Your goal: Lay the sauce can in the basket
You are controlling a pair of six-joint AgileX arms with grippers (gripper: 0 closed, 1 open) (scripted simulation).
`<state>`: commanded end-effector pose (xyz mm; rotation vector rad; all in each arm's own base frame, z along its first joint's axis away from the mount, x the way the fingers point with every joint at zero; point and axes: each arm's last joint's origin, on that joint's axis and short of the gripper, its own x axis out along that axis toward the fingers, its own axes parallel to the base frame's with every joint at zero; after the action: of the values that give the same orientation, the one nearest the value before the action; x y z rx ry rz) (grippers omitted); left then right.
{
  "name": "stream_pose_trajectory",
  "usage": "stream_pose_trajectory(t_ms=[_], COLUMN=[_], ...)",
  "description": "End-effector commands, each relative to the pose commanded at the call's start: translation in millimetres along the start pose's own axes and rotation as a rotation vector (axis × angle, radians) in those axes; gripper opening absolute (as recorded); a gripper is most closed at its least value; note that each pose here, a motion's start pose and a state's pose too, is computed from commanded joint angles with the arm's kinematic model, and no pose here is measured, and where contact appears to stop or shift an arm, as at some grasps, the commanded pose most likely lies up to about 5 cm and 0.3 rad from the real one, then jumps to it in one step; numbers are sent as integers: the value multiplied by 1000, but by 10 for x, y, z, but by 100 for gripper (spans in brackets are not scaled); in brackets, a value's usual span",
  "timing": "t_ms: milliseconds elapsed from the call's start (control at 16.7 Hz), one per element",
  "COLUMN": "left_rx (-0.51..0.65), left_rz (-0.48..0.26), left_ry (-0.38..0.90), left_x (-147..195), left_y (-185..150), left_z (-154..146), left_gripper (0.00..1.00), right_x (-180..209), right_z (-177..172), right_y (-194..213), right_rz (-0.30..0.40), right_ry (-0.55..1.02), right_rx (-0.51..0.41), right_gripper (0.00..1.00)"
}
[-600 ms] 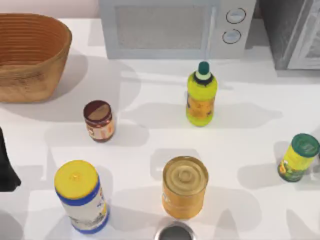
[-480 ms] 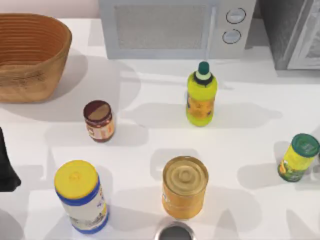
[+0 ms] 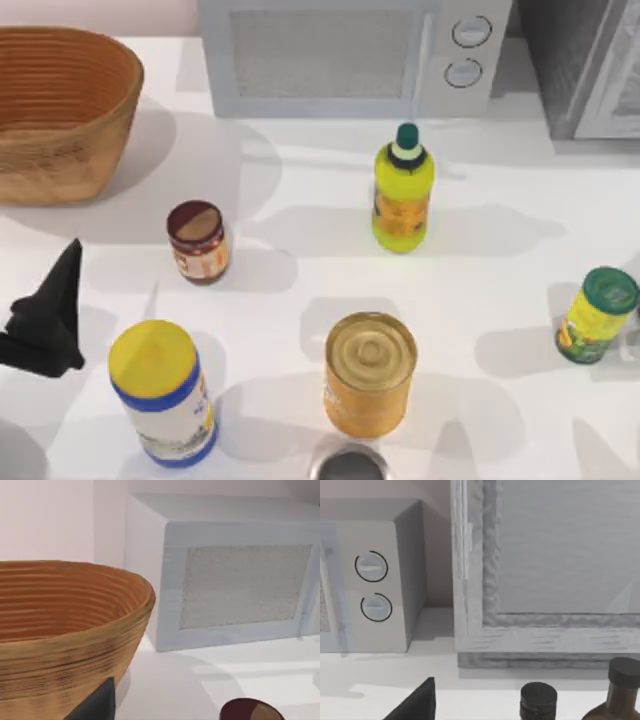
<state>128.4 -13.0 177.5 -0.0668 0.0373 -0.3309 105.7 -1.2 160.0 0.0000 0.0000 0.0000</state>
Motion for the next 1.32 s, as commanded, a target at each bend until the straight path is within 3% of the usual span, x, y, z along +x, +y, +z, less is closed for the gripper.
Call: stream_pose_trajectory(t_ms=[240,480,660,840,1080,1320], left_rx=[-60,-97,-96,-70,-12,46], left_rz=[-304,-619,-833,-1010,-1168,-1173], left_ry=[30,54,67,71,61,36], left_x=[390,992,1480,1879,2166,2175], left_y=[26,160,315,493,736,1090], left_z=[188,208,-6,-402,-1033,-1475], left_gripper=[100,100,100,100,100,100], right_x=[0,0,0,0,0,0], right_z=[0,0,0,0,0,0], right_y=[0,0,0,0,0,0], right_rz=[0,0,0,0,0,0], right_ry=[0,0,0,0,0,0], right_rx=[0,0,0,0,0,0], right_gripper=[100,100,100,100,100,100])
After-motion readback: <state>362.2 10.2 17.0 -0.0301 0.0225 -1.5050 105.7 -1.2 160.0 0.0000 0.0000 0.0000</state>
